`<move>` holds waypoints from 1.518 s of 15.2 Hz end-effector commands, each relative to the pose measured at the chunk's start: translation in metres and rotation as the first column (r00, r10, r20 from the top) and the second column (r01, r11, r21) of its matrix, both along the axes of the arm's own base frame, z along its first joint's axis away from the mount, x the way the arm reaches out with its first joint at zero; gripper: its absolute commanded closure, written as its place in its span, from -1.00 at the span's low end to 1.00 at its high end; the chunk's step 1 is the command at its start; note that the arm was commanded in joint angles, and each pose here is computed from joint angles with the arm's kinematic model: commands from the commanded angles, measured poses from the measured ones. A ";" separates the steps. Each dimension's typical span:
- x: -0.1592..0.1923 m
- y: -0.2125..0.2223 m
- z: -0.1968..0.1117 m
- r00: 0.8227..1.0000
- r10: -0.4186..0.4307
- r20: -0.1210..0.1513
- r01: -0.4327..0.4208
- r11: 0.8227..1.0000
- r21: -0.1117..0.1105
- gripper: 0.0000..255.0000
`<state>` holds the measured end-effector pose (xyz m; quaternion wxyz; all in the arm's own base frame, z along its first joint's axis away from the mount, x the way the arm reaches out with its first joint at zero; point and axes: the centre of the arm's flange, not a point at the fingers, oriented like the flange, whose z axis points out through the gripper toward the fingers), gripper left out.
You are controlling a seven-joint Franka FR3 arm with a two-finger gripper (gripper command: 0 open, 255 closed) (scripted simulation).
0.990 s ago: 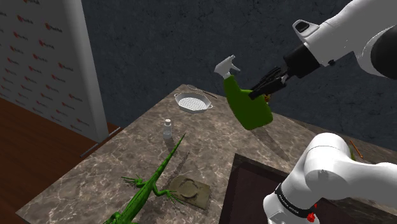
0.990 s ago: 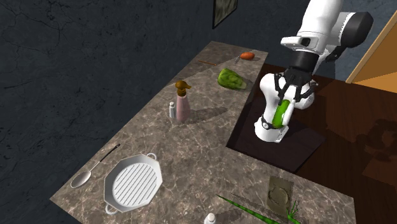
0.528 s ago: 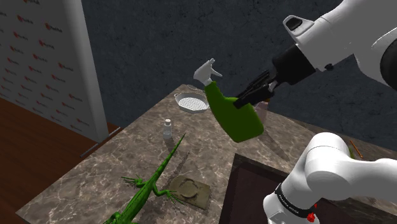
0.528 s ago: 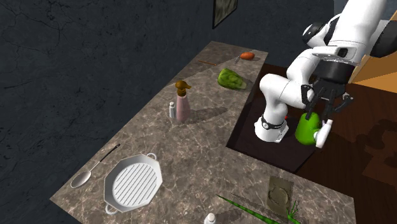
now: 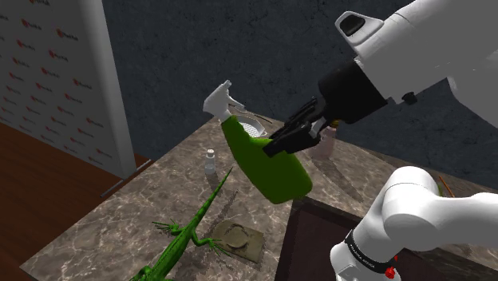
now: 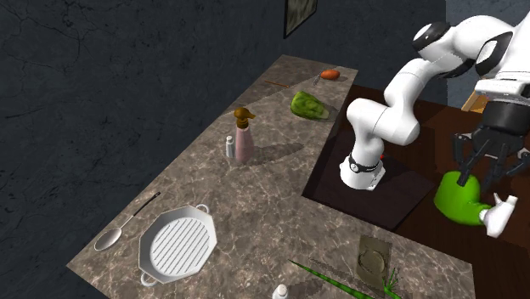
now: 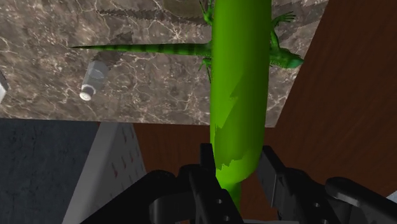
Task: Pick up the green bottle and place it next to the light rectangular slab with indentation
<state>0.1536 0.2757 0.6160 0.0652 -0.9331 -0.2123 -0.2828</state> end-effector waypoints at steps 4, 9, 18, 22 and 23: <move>-0.008 0.060 -0.001 1.000 0.000 -0.001 0.000 1.000 0.001 1.00; -0.008 0.060 -0.028 1.000 0.000 -0.001 0.000 1.000 0.001 1.00; -0.008 0.060 -0.075 1.000 0.000 -0.001 0.000 1.000 0.001 1.00; -0.008 0.060 -0.096 1.000 0.000 -0.001 0.000 1.000 0.001 1.00; -0.008 0.060 -0.102 1.000 0.000 -0.001 0.000 1.000 0.001 1.00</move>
